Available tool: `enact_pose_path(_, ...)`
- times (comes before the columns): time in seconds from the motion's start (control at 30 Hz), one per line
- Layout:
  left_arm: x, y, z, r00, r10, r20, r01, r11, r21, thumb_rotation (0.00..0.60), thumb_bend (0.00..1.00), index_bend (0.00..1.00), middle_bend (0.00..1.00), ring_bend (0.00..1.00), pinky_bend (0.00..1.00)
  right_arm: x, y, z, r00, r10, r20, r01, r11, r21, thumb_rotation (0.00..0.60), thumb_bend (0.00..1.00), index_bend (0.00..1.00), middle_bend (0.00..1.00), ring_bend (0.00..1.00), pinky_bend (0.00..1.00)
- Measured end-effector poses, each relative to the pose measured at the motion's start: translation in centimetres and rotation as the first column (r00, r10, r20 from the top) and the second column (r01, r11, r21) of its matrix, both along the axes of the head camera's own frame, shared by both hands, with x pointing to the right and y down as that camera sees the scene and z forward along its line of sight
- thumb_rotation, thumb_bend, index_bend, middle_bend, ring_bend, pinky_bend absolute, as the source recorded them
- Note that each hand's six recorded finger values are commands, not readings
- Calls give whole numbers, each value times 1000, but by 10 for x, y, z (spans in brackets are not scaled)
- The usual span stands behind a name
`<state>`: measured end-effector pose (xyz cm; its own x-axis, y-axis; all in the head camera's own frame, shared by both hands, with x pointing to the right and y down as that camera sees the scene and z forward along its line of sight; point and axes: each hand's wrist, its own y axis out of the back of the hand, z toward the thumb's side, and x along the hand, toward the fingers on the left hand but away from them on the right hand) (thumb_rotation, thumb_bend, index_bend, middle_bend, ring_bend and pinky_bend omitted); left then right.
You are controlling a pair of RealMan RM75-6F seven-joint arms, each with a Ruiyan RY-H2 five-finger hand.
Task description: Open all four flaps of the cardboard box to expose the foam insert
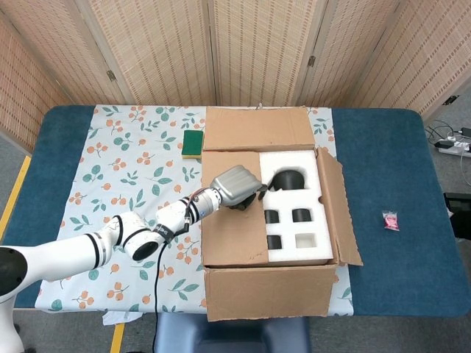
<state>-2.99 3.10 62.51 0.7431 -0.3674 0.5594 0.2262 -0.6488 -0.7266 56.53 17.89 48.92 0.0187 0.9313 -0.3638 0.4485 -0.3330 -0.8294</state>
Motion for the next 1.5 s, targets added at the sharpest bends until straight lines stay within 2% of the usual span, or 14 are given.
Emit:
enact_pose_path(0.4,17,-1,-2,1000,14,-16,-13,1000,9,600,856,423,1000,1000,1000,1,1,0,1000,-3,12,3,1000,-8,233,578,102,0,0,0)
enact_pose_path(0.87,12,1,6,1000,22,18,-23,999,31,600,859,513,1000,1000,1000,1,2,0,1000,-7,13,8,1000,-11,232,578,102,0,0,0)
enact_pose_path(1.07,9,3,7,999,23,31,-24,1000,18,600,864,519,1000,1000,1000,2,2,-2,1000,-2,12,2,1000,-5,233,578,102,0,0,0)
enact_pose_path(1.5,9,0,-9,1000,23,4,-23,997,72,600,867,538,1000,1000,1000,-1,2,4,1000,-9,12,9,1000,-25,233,578,102,0,0,0)
